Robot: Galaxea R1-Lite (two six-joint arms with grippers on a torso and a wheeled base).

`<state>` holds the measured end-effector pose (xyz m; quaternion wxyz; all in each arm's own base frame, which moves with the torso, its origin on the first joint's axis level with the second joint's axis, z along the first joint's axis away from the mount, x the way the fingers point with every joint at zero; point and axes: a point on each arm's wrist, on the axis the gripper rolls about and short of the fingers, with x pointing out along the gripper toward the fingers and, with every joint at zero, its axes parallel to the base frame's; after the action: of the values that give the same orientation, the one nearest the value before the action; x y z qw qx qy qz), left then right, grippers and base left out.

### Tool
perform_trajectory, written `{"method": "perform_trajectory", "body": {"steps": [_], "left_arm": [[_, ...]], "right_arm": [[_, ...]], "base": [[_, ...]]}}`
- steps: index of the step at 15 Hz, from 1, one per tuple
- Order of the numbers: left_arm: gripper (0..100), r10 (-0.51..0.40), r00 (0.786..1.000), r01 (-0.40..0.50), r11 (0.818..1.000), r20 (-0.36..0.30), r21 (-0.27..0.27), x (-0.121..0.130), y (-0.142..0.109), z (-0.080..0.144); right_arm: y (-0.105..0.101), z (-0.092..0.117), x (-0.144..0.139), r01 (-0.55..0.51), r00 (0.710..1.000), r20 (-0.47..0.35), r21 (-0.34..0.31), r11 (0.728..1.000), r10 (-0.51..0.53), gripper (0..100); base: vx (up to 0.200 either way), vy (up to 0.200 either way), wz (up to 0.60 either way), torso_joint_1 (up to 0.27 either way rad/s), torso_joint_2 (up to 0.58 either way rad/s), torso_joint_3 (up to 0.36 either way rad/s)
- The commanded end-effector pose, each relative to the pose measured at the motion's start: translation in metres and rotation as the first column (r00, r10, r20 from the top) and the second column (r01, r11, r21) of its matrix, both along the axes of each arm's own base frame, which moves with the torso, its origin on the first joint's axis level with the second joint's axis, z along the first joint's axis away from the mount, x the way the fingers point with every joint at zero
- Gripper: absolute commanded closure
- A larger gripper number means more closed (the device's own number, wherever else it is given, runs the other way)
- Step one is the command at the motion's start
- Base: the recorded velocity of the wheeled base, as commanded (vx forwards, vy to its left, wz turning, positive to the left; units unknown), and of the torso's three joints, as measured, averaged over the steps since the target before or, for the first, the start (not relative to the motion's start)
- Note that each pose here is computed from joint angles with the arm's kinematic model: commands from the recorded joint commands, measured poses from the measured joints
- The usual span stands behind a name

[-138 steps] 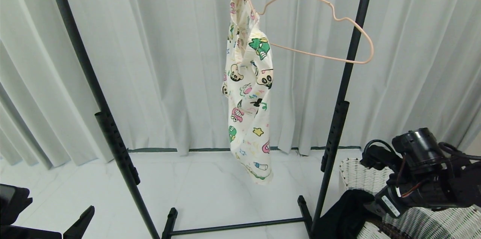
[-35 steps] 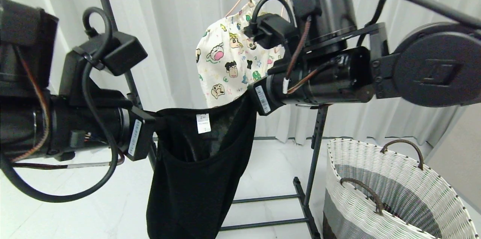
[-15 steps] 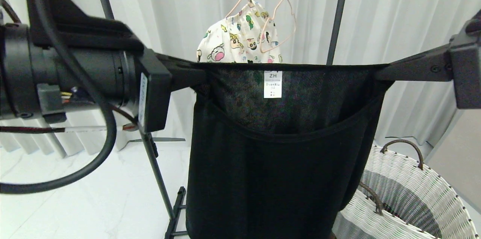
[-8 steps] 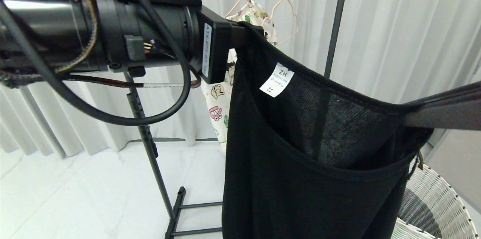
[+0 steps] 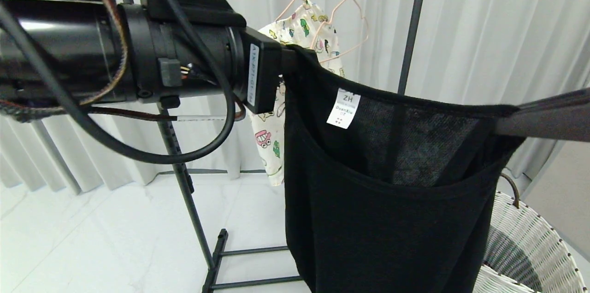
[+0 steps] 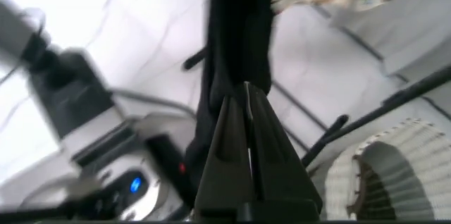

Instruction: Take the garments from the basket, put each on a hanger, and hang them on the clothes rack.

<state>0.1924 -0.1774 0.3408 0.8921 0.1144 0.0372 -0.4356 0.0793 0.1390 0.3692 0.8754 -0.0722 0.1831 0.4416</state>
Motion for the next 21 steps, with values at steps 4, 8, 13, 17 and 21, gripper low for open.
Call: {"method": "perform_trajectory", "body": {"steps": [4, 8, 13, 17, 21], "left_arm": [[100, -0.098, 0.969, 0.084, 0.994, -0.229, -0.068, -0.082, 0.041, -0.009], [100, -0.246, 0.907, 0.242, 0.969, -0.341, -0.053, -0.124, 0.048, -0.026], [100, -0.231, 0.911, 0.230, 0.972, -0.341, -0.045, -0.124, 0.047, -0.027], [100, -0.065, 0.961, 0.081, 0.996, -0.268, 0.049, -0.085, 0.042, -0.028], [100, 0.028, 0.990, -0.015, 0.995, -0.135, 0.098, -0.050, 0.042, -0.024]], "right_arm": [[0.031, 0.009, 0.039, 0.063, 0.997, 0.039, 0.088, 0.994, -0.067, 100], [0.052, 0.016, 0.053, 0.048, 0.997, 0.047, 0.103, 0.994, -0.053, 100], [0.052, 0.015, 0.053, 0.048, 0.998, 0.046, 0.102, 0.994, -0.053, 100], [0.040, 0.018, 0.045, 0.054, 0.998, 0.039, 0.090, 0.994, -0.058, 100], [0.016, 0.007, 0.028, 0.057, 0.998, 0.005, 0.021, 0.998, -0.057, 100]], "base": [[0.000, 0.000, 0.00, 0.000, 0.00, 0.000], [0.000, 0.000, 0.00, 0.000, 0.00, 0.000], [0.000, 0.000, 0.00, 0.000, 0.00, 0.000], [0.000, 0.000, 0.00, 0.000, 0.00, 0.000], [0.000, 0.000, 0.00, 0.000, 0.00, 0.000]]}}
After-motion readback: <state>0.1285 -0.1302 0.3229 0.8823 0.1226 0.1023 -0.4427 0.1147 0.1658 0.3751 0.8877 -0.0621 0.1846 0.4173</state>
